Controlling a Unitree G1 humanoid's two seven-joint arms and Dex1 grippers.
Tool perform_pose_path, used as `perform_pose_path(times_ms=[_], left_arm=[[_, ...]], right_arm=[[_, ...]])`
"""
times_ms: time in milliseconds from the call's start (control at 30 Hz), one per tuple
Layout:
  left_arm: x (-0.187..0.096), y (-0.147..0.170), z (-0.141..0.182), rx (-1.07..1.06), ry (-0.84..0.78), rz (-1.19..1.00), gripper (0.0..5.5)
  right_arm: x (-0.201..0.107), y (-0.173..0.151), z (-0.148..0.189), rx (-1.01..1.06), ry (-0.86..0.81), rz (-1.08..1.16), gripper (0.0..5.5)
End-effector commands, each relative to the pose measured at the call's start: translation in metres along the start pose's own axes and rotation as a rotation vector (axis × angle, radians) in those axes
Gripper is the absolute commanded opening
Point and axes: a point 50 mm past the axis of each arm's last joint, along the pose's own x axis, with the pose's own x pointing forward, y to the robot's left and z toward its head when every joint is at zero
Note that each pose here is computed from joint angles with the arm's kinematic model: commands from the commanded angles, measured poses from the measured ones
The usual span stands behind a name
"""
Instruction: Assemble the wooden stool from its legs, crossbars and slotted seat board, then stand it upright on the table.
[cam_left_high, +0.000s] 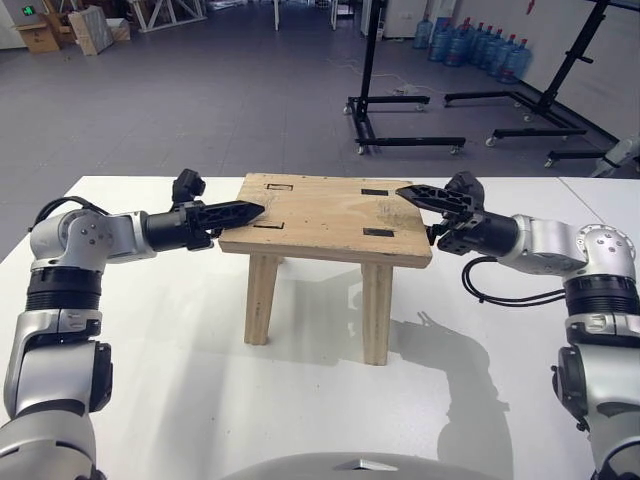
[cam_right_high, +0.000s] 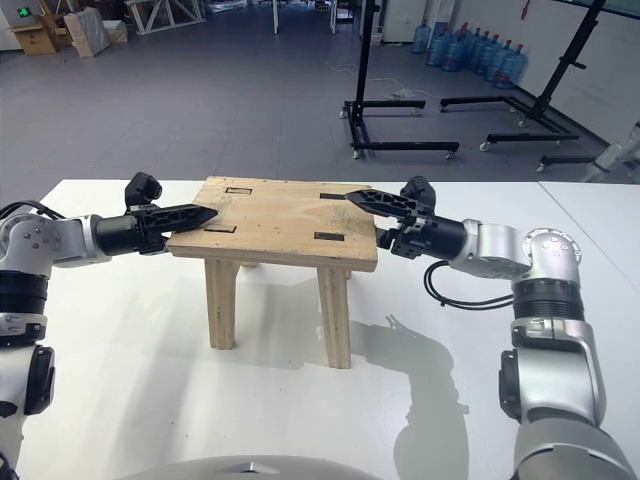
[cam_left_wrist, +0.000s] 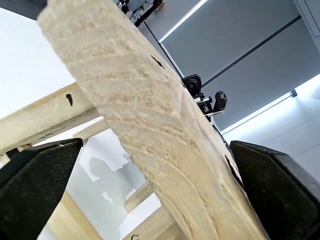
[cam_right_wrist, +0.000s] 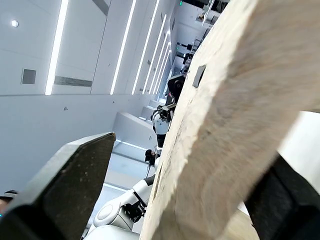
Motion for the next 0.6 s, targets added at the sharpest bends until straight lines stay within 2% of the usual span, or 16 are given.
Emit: perform_pose_path(times_ms=[33,133,167,233,300,367,467,533,600], left_arm=[[-0.016,-0.008,0.004,0.04,-0.049,0.036,5.4],[-0.033,-0.01,0.001,0.124,-0.098,0.14,5.4],[-0.038,-0.009,-0.001,0.18,-0.124,0.203,5.4],[-0.047,-0.017,-0.005,0.354,-0.231,0.308,5.4],[-0.051,-0.029,-0.015,0.579,-0.41,0.489,5.4],[-0.04,-0.041,-0.031,0.808,-0.529,0.645,5.4],[-0.009,-0.052,-0.049,1.027,-0.64,0.828,5.4],[0.006,-0.056,-0.057,1.138,-0.655,0.864,5.4],[0.005,-0.056,-0.06,1.154,-0.69,0.904,5.4]], right_arm=[[-0.019,0.0,-0.006,-0.018,-0.044,-0.024,3.96],[-0.033,-0.003,-0.024,-0.071,-0.096,-0.057,3.96],[-0.04,-0.001,-0.03,-0.119,-0.16,-0.058,3.96],[-0.054,0.005,-0.049,-0.224,-0.328,-0.064,3.96],[-0.051,0.011,-0.076,-0.396,-0.455,-0.136,3.96],[-0.039,0.016,-0.089,-0.607,-0.56,-0.253,3.96],[-0.017,0.023,-0.087,-1.097,-0.645,-0.446,3.96],[-0.009,0.027,-0.088,-1.271,-0.671,-0.479,3.96],[-0.006,0.031,-0.087,-1.423,-0.719,-0.507,3.96]])
